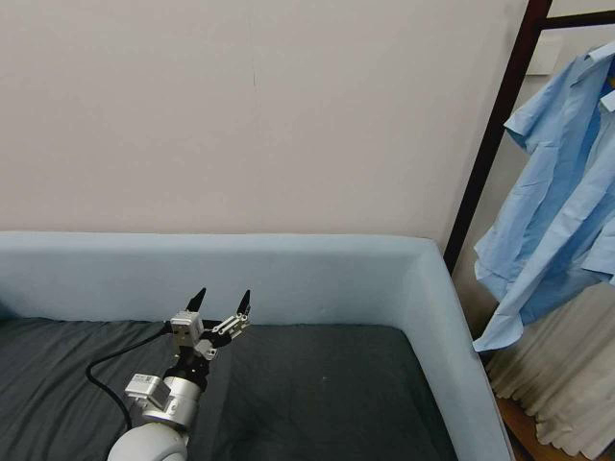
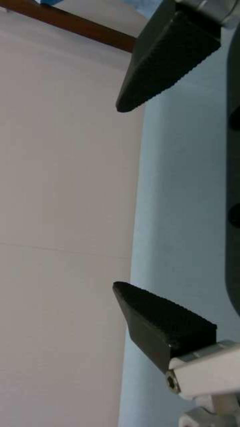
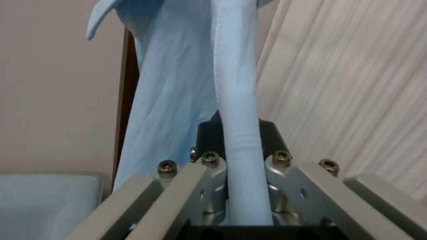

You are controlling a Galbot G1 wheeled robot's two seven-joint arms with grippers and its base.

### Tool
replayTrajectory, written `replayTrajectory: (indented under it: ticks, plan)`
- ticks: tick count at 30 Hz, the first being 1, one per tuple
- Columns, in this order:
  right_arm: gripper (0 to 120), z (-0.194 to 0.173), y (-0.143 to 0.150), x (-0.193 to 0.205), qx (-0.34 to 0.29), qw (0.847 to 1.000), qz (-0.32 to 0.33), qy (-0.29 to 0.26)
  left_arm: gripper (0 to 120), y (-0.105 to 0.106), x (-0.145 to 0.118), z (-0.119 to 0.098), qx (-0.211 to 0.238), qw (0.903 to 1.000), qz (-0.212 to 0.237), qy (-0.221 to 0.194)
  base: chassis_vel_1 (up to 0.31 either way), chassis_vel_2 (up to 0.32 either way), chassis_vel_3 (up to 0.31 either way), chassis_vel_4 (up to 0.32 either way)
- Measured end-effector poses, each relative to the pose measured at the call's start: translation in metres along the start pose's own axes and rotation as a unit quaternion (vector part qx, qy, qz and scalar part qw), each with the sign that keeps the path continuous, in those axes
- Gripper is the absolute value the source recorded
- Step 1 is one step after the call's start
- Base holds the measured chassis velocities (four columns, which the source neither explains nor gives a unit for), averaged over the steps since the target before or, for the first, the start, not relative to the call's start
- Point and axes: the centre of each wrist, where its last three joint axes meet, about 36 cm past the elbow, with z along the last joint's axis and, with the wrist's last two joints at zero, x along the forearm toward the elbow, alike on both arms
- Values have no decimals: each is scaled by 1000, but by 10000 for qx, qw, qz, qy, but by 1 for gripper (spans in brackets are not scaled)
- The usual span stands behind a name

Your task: Pick up the clothes from the sofa and hang them on the clothes hanger.

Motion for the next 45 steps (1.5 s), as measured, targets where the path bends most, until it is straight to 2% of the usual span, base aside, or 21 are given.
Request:
replayTrajectory:
  ticks: [9,16,26,32,35,39,40,45]
  plan:
    - [3,30,-24,-25,78,10000,41,3,100,5,-10,13,-30,9999,-61,137,0,0,0,0]
    - [3,59,-21,-35,-70,9999,-155,18,100,8,-18,22,-53,9998,-78,195,0,0,0,0]
    - [3,104,14,-46,-302,9983,-486,-129,100,14,-27,28,-105,9996,-112,231,0,0,0,0]
    - [3,126,54,-76,-640,9960,-603,-166,100,19,-22,27,-163,9994,-148,262,0,0,0,0]
    - [3,119,60,-84,-709,9953,-617,-233,100,22,-21,24,-208,9993,-165,253,0,0,0,0]
    - [3,73,65,-99,-778,9951,-483,-365,100,28,-18,22,-257,9990,-264,244,0,0,0,0]
    - [3,73,65,-99,-778,9951,-483,-365,100,28,-18,22,-257,9990,-264,244,0,0,0,0]
    - [3,26,86,-111,-785,9959,-417,-156,100,25,-13,25,-195,9990,-313,260,0,0,0,0]
